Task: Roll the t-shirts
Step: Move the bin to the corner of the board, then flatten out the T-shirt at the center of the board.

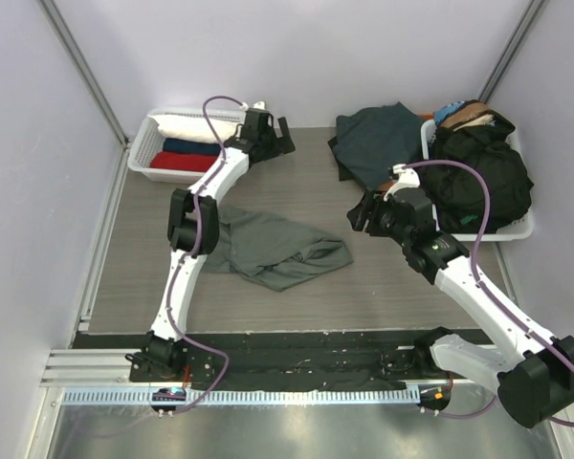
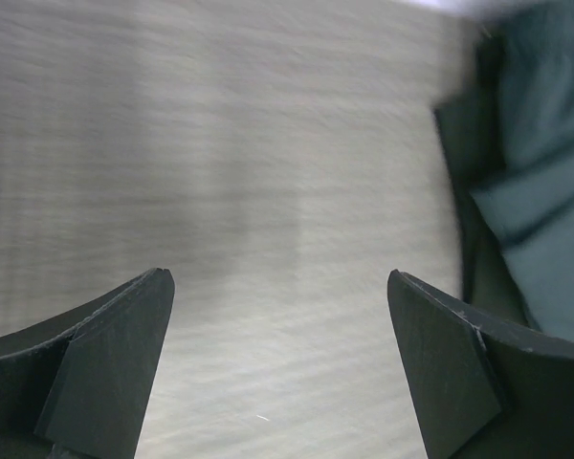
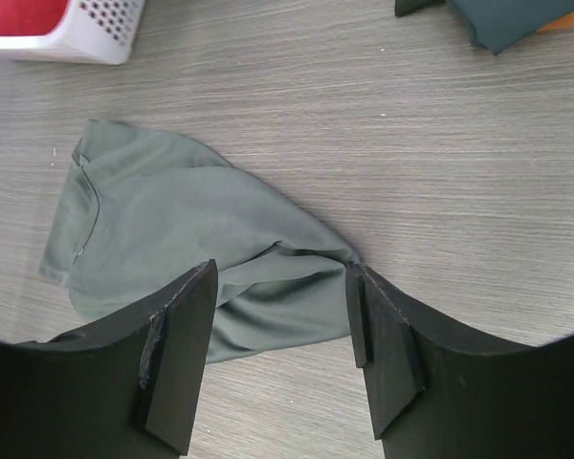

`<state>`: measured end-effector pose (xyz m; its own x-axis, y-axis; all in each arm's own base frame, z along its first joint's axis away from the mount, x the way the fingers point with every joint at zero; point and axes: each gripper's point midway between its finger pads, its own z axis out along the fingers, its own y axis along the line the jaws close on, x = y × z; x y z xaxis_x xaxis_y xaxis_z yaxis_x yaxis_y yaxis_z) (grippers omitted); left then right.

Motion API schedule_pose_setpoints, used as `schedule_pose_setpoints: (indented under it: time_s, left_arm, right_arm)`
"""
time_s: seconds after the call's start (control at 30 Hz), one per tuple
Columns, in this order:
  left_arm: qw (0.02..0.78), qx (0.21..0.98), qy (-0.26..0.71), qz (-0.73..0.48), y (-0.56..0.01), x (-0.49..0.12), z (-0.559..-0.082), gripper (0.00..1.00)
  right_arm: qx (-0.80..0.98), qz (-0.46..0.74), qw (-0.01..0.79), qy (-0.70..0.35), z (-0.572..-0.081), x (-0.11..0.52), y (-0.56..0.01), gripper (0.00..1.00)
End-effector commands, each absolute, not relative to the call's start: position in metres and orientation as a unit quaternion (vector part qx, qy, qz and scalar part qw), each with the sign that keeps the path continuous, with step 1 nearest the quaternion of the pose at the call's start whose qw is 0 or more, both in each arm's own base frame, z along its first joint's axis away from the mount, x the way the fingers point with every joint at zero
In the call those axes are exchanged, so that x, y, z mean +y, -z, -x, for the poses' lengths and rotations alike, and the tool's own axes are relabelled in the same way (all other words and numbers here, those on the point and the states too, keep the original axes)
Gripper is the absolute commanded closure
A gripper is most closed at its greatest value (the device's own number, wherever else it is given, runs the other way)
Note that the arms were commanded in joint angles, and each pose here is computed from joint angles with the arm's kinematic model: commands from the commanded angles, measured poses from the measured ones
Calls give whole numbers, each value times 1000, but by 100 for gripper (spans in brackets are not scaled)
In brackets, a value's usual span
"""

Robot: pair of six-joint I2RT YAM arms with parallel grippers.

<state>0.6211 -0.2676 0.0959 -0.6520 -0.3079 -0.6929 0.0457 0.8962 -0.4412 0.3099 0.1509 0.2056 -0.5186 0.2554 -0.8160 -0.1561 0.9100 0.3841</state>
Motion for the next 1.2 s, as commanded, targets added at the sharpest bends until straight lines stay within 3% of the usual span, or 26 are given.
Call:
schedule_pose_setpoints:
  time_s: [0.0, 0.37, 0.6, 0.77, 0.9, 1.1, 1.17]
  left_arm:
    - [439, 875, 150, 141, -98, -186, -646, 0]
    - [442, 862, 148, 200, -100, -126, -664, 0]
    - [436, 859, 230, 141, -139, -181, -644, 0]
    - [416, 856, 292, 99, -182, -241, -577, 0]
    - [419, 855, 295, 81, -206, -257, -494, 0]
    - [398, 876, 260, 83, -173, -254, -380, 0]
    - [391, 873, 284, 74, -169, -254, -358, 9]
  right_arm:
    - [840, -25, 503, -203, -315, 150, -209, 36]
    - [848, -19, 486, -212, -314, 156, -197, 37]
    - [850, -22, 483, -211, -307, 153, -191, 36]
    - [850, -24, 479, -218, -303, 154, -193, 36]
    - [850, -28, 475, -228, -298, 155, -192, 36]
    - [856, -28, 450, -253, -286, 162, -180, 36]
    - [861, -24, 439, -258, -283, 165, -172, 36]
